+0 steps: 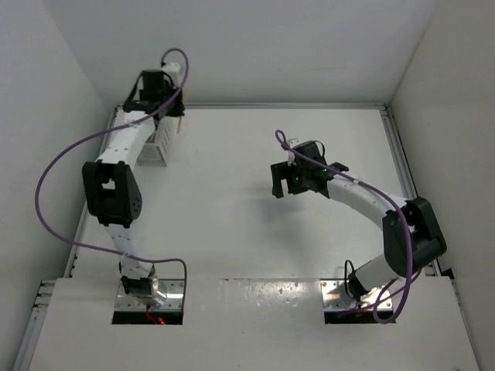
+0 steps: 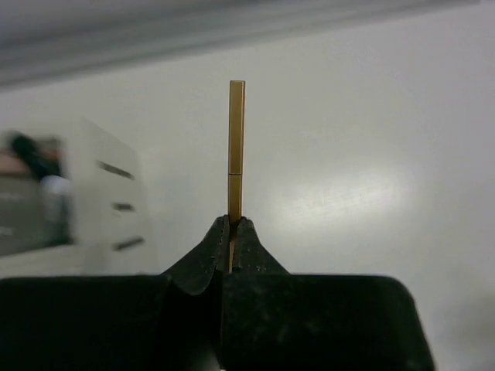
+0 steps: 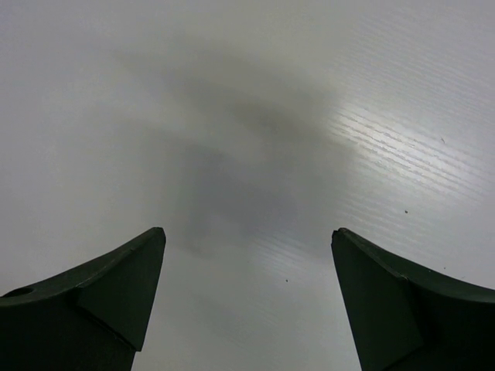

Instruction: Organize the makeup

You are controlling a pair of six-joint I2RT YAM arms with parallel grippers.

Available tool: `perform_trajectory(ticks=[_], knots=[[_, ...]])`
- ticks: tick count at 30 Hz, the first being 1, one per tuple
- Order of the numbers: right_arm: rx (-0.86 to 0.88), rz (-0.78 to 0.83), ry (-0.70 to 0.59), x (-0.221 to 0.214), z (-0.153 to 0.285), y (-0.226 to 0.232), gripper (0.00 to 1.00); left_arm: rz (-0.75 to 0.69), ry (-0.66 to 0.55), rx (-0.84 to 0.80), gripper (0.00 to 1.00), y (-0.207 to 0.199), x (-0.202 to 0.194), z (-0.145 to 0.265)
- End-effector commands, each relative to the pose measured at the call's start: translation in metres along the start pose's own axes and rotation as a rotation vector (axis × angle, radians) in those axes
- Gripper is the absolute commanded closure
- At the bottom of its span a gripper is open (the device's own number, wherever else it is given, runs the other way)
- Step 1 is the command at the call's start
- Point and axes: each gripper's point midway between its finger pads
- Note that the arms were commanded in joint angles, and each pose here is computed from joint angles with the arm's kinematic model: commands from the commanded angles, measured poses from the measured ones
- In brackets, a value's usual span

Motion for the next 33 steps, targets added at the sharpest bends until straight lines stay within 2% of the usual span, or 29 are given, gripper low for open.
perform_trajectory(ticks=[1,4,8,11,22,28,30,33], knots=[[0.003,0.013,-0.058,0.026,0.001,0.000,0.11,-0.062,-0.348,-0.040,1.00,0.011,0.116,0.082],[0.007,0.008,-0.063,0.030,-0.001,0.000,0.11,-0.089,-0.429,0.018,1.00,0.044,0.139,0.098],[0.024,0.014,-0.053,0.038,-0.007,0.002,0.11,-0.047,-0.414,0.095,1.00,0.103,0.121,0.071],[0.025,0.021,-0.062,0.049,-0.009,0.002,0.11,-0.011,-0.374,0.122,1.00,0.124,0.099,0.060],[0.036,0.014,-0.044,0.054,-0.017,0.002,0.11,-0.018,-0.292,0.143,1.00,0.152,0.039,0.024],[0.032,0.009,-0.041,0.051,-0.017,0.000,0.11,-0.025,-0.279,0.164,1.00,0.167,0.024,0.018],[0.031,0.007,-0.038,0.049,-0.016,-0.001,0.10,-0.027,-0.276,0.144,0.97,0.164,0.021,0.017],[0.030,0.005,-0.038,0.047,-0.015,-0.001,0.10,-0.033,-0.254,0.122,0.88,0.161,0.013,0.014]])
Point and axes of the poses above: each gripper's point midway between its finger pads, its own z axis back along the fingers, its own y axis along the line the jaws close on, x = y × z, and after that the axes turned 12 degrees about z, right-handed
